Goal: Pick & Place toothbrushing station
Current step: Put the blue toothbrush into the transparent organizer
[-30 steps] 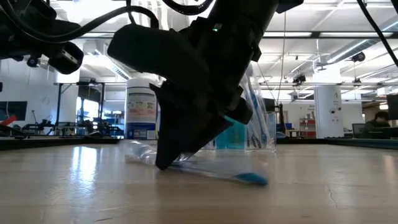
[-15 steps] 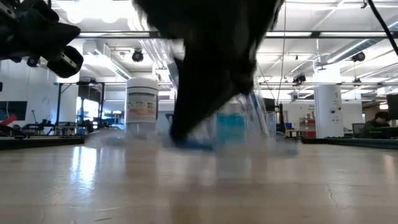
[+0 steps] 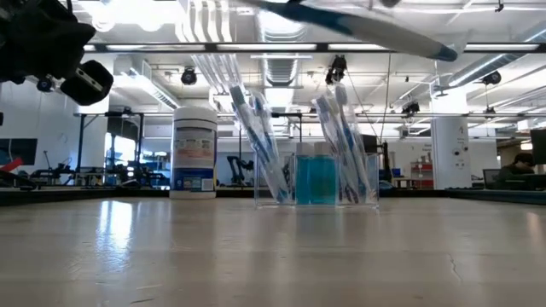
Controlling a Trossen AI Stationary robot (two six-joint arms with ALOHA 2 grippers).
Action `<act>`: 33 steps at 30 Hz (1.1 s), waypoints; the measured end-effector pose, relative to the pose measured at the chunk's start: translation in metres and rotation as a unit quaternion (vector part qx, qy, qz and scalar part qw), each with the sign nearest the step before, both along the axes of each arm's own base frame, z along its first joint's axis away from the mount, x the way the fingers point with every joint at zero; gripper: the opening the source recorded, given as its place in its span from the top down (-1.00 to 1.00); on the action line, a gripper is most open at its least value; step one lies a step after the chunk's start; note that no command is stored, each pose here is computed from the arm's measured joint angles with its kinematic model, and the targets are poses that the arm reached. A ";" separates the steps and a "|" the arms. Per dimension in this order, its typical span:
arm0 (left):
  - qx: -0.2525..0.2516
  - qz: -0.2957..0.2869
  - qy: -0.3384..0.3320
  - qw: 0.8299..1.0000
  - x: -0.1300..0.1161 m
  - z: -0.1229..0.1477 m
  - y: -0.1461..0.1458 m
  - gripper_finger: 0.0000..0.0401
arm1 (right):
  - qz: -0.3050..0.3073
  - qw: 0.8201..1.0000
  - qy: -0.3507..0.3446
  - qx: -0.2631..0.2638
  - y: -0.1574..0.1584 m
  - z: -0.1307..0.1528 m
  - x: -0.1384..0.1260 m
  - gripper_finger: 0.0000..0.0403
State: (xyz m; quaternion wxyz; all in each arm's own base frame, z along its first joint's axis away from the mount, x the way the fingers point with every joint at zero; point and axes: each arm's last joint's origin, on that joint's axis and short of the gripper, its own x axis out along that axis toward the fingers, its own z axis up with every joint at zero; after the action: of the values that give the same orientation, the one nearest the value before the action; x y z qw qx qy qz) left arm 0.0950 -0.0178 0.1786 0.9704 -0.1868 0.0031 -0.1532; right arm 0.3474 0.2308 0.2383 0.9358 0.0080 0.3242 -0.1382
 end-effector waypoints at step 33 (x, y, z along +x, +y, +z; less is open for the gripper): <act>0.150 0.044 -0.061 0.986 0.055 0.060 -0.019 0.95 | 0.201 0.922 -0.331 -0.004 -0.087 -0.035 -0.102 0.96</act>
State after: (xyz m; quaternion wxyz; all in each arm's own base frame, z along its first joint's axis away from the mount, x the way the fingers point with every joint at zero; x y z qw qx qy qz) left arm 0.1501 -0.0366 0.2382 0.9916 -0.0289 -0.0411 -0.1191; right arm 0.2453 0.1437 0.2034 0.9979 -0.0154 -0.0101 0.0621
